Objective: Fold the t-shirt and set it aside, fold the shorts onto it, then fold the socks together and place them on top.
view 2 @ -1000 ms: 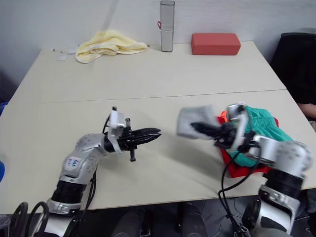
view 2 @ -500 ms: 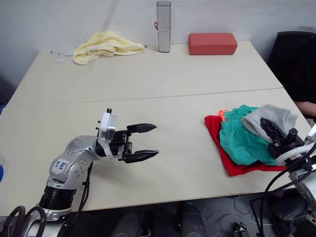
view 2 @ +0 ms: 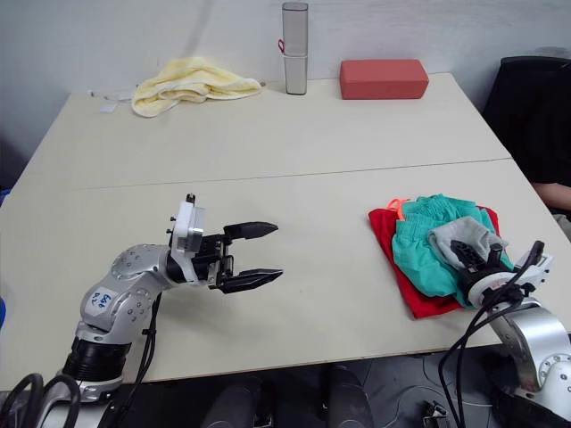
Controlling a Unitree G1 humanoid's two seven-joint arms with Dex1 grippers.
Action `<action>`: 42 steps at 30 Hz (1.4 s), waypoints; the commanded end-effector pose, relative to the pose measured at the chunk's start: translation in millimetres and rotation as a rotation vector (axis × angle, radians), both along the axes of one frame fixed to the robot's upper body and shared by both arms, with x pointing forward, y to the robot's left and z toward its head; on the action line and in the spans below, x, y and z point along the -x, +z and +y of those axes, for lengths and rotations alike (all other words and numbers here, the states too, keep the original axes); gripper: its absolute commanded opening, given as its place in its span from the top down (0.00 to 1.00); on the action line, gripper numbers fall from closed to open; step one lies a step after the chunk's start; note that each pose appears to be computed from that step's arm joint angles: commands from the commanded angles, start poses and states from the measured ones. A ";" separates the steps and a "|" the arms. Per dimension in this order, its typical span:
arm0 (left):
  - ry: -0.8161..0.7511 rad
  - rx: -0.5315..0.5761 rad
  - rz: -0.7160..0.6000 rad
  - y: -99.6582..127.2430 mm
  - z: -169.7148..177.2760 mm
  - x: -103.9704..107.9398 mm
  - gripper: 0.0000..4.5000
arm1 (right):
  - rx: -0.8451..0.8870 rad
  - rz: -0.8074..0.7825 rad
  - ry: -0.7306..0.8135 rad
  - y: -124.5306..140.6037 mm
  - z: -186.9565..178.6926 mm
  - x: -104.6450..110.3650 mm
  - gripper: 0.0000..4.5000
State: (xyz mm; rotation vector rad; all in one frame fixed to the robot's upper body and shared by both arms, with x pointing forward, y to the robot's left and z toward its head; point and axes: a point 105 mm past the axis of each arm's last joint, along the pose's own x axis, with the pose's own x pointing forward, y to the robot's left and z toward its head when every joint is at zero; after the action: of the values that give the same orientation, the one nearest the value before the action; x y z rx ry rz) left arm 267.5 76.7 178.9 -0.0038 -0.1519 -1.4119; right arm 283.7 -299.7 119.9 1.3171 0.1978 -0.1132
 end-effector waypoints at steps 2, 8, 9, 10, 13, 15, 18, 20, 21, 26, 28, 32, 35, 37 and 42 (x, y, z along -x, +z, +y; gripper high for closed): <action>0.018 0.011 -0.050 8.1 4.3 3.3 0.00 | -0.021 -0.019 -0.026 17.6 -9.9 -0.4 0.77; 0.027 0.001 -0.052 5.8 6.9 2.6 0.00 | -0.001 -0.058 -0.012 38.6 -7.1 0.6 0.36; 0.028 0.001 -0.052 6.0 7.3 2.4 0.00 | 0.006 -0.071 0.005 42.0 -4.0 1.5 0.28; 0.029 -0.001 -0.054 6.1 8.0 2.0 0.00 | 0.017 -0.067 -0.001 44.3 -5.5 3.6 0.20; 0.032 -0.006 -0.054 5.5 9.7 0.7 0.00 | 0.063 -0.042 0.001 44.9 -14.9 11.9 0.01; 0.027 -0.017 -0.050 3.9 11.8 0.9 0.00 | 0.098 -0.033 -0.012 46.8 -27.5 20.5 0.01; -0.003 -0.044 -0.026 -0.1 15.3 4.4 0.00 | 0.160 -0.022 0.022 47.7 -38.9 31.5 0.01; -0.006 -0.055 -0.023 -1.6 18.1 4.8 0.00 | 0.186 -0.008 0.046 47.5 -46.1 37.5 0.01; 0.000 -0.056 -0.022 -2.1 19.5 4.3 0.00 | 0.198 0.002 0.057 47.2 -50.2 41.2 0.01; 0.041 -0.107 -0.006 -10.7 36.0 0.7 0.00 | 0.303 0.069 0.192 45.9 -62.9 75.2 0.01; 0.075 -0.130 0.005 -13.9 47.1 -1.7 0.00 | 0.407 0.061 0.306 61.2 -56.3 93.7 0.01; 0.179 -0.222 0.021 -24.2 76.9 -0.5 0.00 | 0.673 0.005 0.497 94.1 -40.8 111.5 0.01; 0.230 -0.243 0.029 -25.5 89.1 4.5 0.00 | 0.879 -0.253 0.570 126.3 -28.6 97.2 0.01; 0.271 -0.246 0.027 -24.7 96.3 7.7 0.00 | 1.068 -0.338 0.673 129.1 -16.0 86.2 0.01; 0.395 -0.292 -0.030 -22.4 115.5 11.2 0.00 | 1.387 -0.668 1.019 111.2 48.2 60.1 0.01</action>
State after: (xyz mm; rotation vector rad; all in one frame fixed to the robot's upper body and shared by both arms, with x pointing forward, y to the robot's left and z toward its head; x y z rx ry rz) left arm 258.5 189.1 145.5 0.2202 0.0722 -1.0508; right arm 224.8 -268.3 232.7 -0.1548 0.1805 0.7997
